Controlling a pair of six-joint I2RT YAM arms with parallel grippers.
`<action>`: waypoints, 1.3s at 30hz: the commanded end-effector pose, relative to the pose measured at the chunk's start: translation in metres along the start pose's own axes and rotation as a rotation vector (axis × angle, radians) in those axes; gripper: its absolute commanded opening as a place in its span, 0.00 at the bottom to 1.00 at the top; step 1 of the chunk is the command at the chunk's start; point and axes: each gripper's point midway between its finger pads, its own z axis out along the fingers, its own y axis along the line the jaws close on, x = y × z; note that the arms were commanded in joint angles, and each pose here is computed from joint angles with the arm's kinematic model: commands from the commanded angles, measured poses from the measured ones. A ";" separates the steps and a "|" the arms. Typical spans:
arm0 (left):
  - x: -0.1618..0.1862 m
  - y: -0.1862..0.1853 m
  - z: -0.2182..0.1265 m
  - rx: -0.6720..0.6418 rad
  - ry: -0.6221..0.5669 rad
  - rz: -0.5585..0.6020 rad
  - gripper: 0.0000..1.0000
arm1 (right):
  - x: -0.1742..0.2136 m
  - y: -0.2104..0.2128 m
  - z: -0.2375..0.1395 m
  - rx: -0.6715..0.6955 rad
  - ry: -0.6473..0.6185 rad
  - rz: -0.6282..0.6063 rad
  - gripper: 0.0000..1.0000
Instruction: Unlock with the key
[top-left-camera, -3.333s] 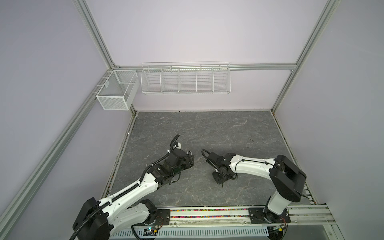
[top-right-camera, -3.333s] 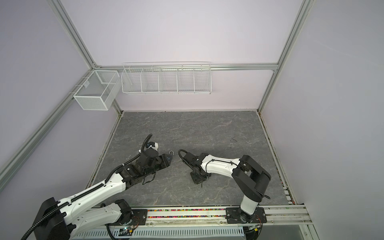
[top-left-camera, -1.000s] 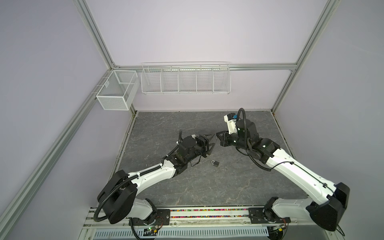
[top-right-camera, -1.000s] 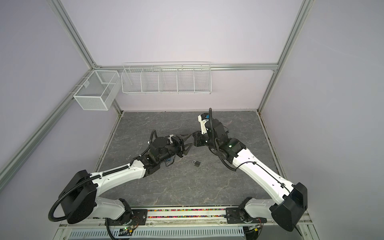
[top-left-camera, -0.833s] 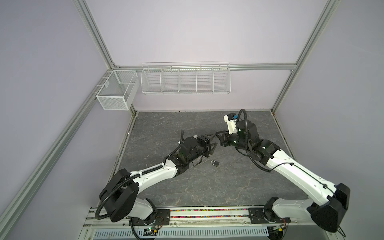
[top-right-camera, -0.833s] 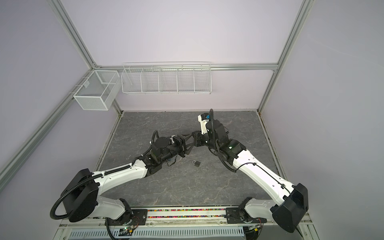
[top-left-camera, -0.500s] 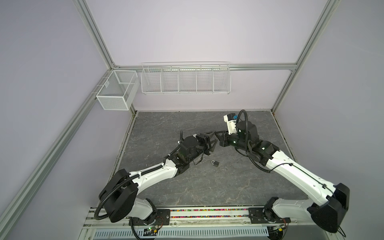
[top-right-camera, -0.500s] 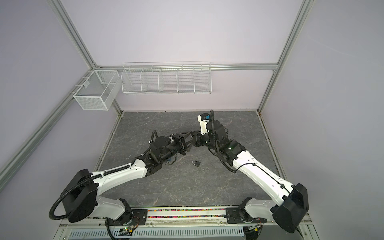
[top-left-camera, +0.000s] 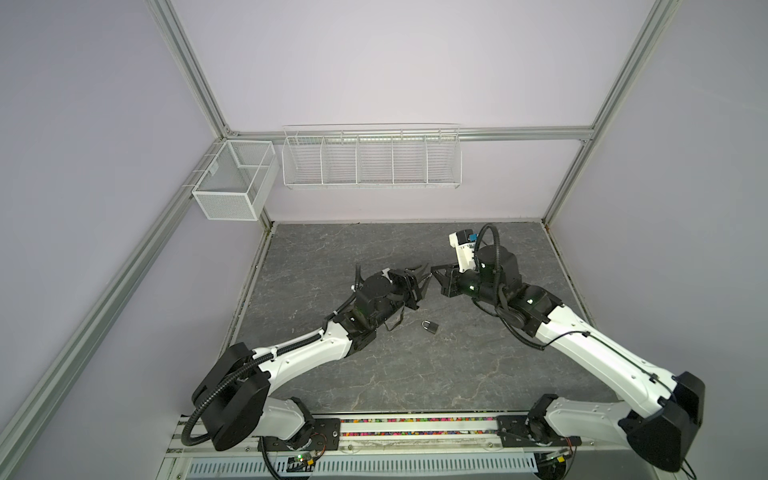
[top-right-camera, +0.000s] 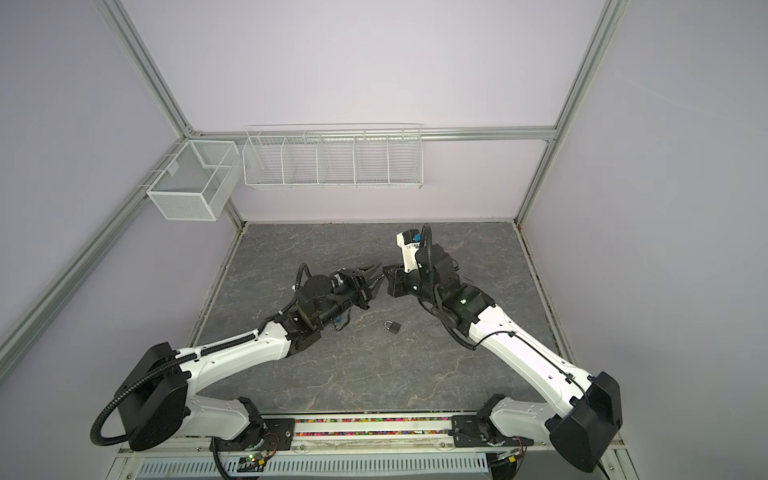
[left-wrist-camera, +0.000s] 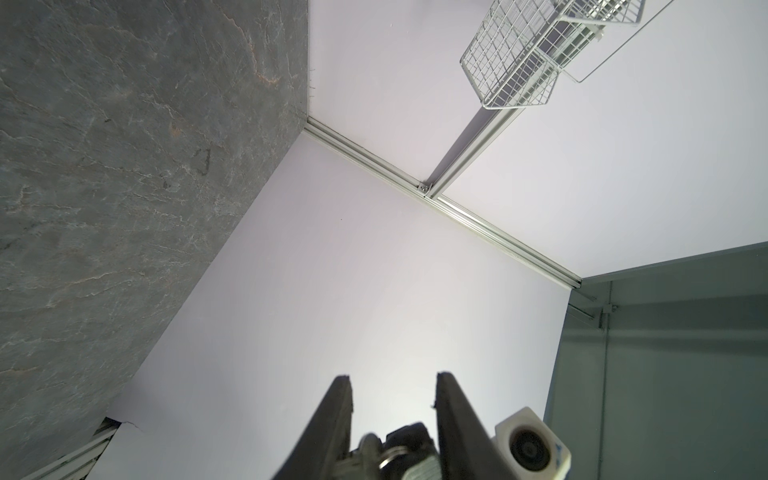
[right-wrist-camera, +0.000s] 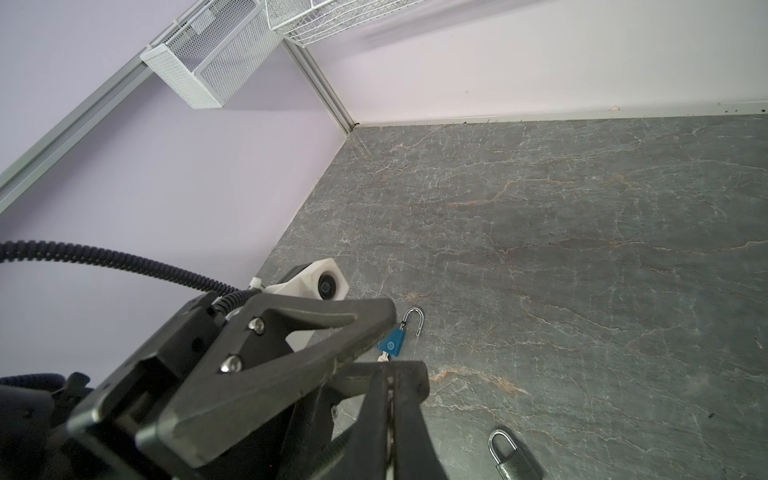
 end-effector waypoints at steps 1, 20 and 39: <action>-0.005 0.003 -0.002 0.016 -0.016 -0.028 0.29 | -0.009 0.004 -0.011 -0.012 -0.049 -0.017 0.07; 0.000 -0.008 0.003 0.041 -0.006 -0.001 0.14 | -0.003 0.013 -0.011 -0.051 -0.031 -0.027 0.07; 0.003 -0.015 -0.001 0.033 -0.014 0.043 0.09 | 0.000 0.014 -0.011 -0.042 0.000 -0.125 0.07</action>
